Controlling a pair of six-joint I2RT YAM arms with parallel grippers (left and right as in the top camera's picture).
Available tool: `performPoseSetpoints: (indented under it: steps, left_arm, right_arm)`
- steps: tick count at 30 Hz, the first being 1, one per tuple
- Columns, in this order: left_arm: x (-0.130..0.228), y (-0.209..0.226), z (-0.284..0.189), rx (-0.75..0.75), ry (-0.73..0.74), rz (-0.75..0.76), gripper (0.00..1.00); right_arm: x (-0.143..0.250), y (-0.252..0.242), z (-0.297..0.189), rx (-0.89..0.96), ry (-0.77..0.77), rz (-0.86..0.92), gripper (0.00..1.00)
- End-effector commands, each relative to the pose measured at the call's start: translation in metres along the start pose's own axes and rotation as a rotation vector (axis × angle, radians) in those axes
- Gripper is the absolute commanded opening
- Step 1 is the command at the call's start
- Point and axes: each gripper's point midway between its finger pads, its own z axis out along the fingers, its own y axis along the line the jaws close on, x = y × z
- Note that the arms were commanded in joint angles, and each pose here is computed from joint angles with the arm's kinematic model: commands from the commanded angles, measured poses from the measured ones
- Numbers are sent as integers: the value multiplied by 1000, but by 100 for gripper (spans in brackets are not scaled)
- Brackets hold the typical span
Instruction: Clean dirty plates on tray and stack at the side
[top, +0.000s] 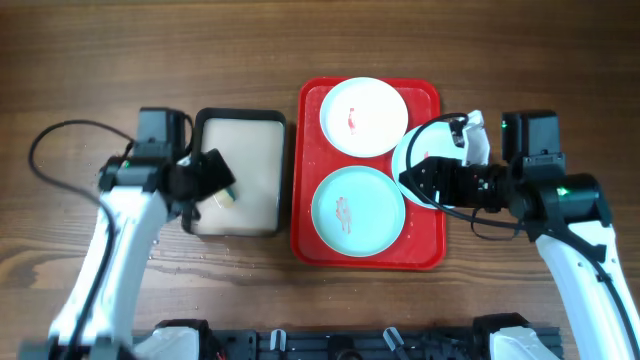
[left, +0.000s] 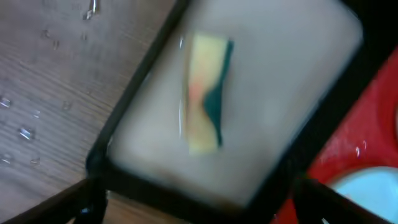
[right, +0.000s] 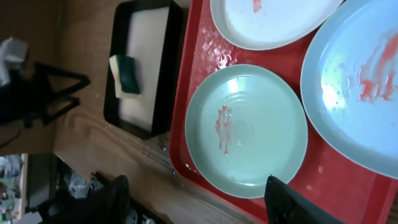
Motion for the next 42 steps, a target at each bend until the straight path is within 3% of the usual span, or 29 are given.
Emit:
performPoseSetpoints:
  steps: [1, 2, 3, 4, 6, 8, 11, 14, 18, 21, 25, 31, 33, 35, 40, 42]
  left_arm:
    - [-10, 2, 43, -51, 32, -23, 47]
    - [-9, -3, 56, -35, 58, -22, 31]
    - [-3, -14, 67, 10, 105, -19, 9]
    - [2, -22, 73, 47, 136, -14, 4]
    - [5, -29, 77, 57, 138, 37, 4]
    - [-2, -10, 78, -83, 73, 45, 4]
    - [-2, 33, 73, -296, 35, -65, 4]
    - [9, 43, 69, -343, 71, -115, 4]
    - [19, 28, 65, -252, 128, -126, 4]
    - [15, 18, 57, -190, 112, -131, 17]
    - [-4, 5, 65, -131, 53, 124, 34]
    - [12, 23, 107, -207, 122, 132, 33]
    - [22, 23, 119, -195, 171, 127, 24]
    - [23, 15, 119, -153, 180, 122, 4]
    - [5, -45, 76, 102, 196, 108, 4]
    - [0, -51, 68, 129, 179, 110, 11]
  right_arm:
    - [-3, 9, -3, -33, -6, -21, 65]
    - [-3, 9, -3, -34, -7, -20, 65]
    - [-3, 9, -3, -34, -6, -18, 65]
    - [-3, 9, -3, -34, -7, -18, 65]
    - [-3, 9, -3, -34, -7, -18, 65]
    - [-3, 9, -3, -34, -6, -18, 65]
    - [-3, 9, -3, -34, -6, -18, 64]
    - [-3, 9, -3, -34, -7, -18, 64]
    - [-3, 9, -3, -31, -7, -18, 64]
    - [-3, 9, -3, -31, -7, -18, 64]
    - [-4, 9, -3, -32, -13, -23, 65]
    - [-4, 9, -3, -32, -13, -22, 65]
    - [-4, 9, -3, -32, -11, -21, 66]
    - [-4, 9, -3, -32, -13, -22, 66]
    - [-2, 9, -3, -30, -5, -16, 66]
    - [-2, 8, -3, -29, -4, -15, 65]
